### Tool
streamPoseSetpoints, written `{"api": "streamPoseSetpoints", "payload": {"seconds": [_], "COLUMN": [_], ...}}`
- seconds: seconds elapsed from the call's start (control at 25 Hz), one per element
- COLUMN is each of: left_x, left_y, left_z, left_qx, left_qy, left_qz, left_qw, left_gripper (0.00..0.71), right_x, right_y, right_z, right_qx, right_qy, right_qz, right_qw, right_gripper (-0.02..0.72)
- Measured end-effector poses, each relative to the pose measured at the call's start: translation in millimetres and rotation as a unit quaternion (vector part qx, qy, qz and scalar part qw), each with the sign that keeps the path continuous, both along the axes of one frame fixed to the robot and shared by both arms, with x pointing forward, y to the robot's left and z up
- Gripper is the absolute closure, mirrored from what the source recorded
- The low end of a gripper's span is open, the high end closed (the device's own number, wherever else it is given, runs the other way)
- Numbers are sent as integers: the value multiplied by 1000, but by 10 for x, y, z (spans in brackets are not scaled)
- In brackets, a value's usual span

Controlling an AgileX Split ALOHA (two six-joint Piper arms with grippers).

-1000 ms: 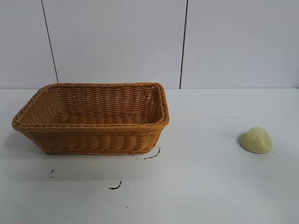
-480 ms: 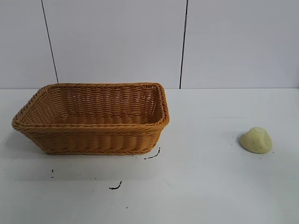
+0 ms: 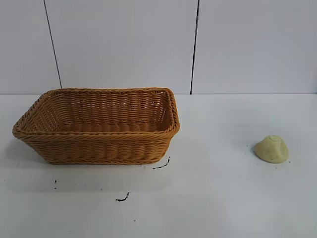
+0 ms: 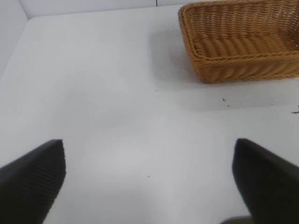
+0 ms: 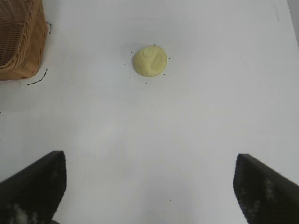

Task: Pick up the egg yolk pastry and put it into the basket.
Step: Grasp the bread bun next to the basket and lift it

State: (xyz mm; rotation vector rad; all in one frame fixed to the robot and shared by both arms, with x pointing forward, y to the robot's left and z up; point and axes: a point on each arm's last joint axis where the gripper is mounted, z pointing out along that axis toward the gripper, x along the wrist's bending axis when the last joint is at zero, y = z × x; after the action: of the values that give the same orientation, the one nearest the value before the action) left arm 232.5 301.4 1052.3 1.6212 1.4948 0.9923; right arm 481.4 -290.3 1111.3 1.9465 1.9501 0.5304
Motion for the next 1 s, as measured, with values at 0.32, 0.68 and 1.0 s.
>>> {"api": "streamPoseSetpoints", "payload": {"seconds": [0.32, 0.68, 1.0], "left_x": [0, 0, 0], "left_y": [0, 0, 0], "left_z": [0, 0, 0], "left_qx": [0, 0, 0], "left_qy": [0, 0, 0], "left_qz": [0, 0, 0], "left_qw": [1000, 1000, 1000], "left_gripper": [14, 14, 14], "right_x": [1034, 1441, 1507], "right_y": [31, 78, 85], "right_z": [-515, -1127, -1285], "right_qx": [-11, -4, -1], "right_qy": [91, 162, 169], "right_qz": [20, 57, 57], "right_qw": [996, 985, 984], "right_gripper": [8, 8, 8]}}
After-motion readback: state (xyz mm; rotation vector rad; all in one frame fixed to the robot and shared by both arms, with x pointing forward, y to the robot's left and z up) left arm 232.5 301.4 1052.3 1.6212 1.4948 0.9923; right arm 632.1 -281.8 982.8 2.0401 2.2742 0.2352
